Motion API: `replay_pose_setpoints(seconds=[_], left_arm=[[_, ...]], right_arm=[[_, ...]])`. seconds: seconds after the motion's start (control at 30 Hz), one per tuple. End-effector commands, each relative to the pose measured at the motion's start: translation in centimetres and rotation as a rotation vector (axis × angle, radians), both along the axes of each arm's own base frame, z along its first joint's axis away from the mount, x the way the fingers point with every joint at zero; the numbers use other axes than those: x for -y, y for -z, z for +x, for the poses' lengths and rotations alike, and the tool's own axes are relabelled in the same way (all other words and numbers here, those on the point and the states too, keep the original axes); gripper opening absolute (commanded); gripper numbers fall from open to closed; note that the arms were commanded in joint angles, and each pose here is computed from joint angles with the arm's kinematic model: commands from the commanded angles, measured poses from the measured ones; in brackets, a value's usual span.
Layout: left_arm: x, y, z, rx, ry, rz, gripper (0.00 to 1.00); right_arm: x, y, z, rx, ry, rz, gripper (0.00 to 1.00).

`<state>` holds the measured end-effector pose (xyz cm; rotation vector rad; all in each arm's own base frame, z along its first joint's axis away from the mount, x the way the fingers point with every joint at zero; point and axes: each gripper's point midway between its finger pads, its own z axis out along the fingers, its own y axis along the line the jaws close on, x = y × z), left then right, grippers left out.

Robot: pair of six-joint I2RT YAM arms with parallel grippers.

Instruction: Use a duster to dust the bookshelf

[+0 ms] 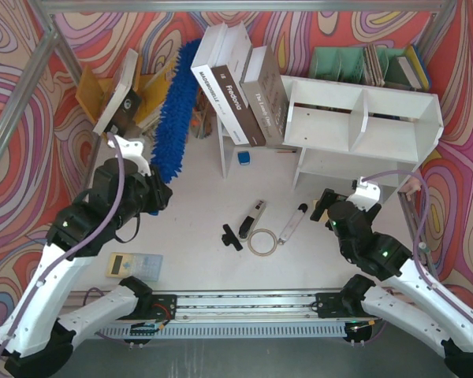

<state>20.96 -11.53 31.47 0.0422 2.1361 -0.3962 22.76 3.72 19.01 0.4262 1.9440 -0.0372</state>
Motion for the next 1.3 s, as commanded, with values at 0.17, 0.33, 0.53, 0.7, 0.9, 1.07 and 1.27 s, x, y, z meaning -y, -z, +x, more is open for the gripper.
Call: replay_pose_setpoints(seconds=[0.17, 0.33, 0.53, 0.7, 0.9, 1.07, 1.27], left_arm=[[3.0, -0.6, -0.2, 0.057, 0.05, 0.022, 0.0], [2.6, -0.2, -0.3, 0.048, 0.015, 0.04, 0.0], [4.1, 2.0, -0.6, -0.019, 0.062, 0.028, 0.0], [4.7, 4.0, -0.9, -0.048, 0.073, 0.003, 0.0], [5.1, 8.2, -1.1, -0.127, 0.049, 0.003, 0.0], [5.4, 12.0, -1.3, -0.173, 0.038, 0.003, 0.0], [5.8, 13.5, -1.1, -0.195, 0.036, 0.014, 0.0]], right_arm=[[-0.3, -0.5, 0.3, -0.005, 0.009, 0.014, 0.99], [-0.3, -0.5, 0.4, -0.009, 0.007, 0.003, 0.99], [-0.2, -0.3, 0.4, -0.01, 0.007, -0.005, 0.99], [-0.1, -0.2, 0.3, -0.01, 0.008, -0.005, 0.99], [0.0, -0.1, 0.2, -0.01, 0.008, -0.008, 0.99], [0.0, -0.1, 0.2, -0.01, 0.008, -0.009, 0.99], [0.0, -0.2, 0.2, -0.008, 0.009, -0.01, 0.99]])
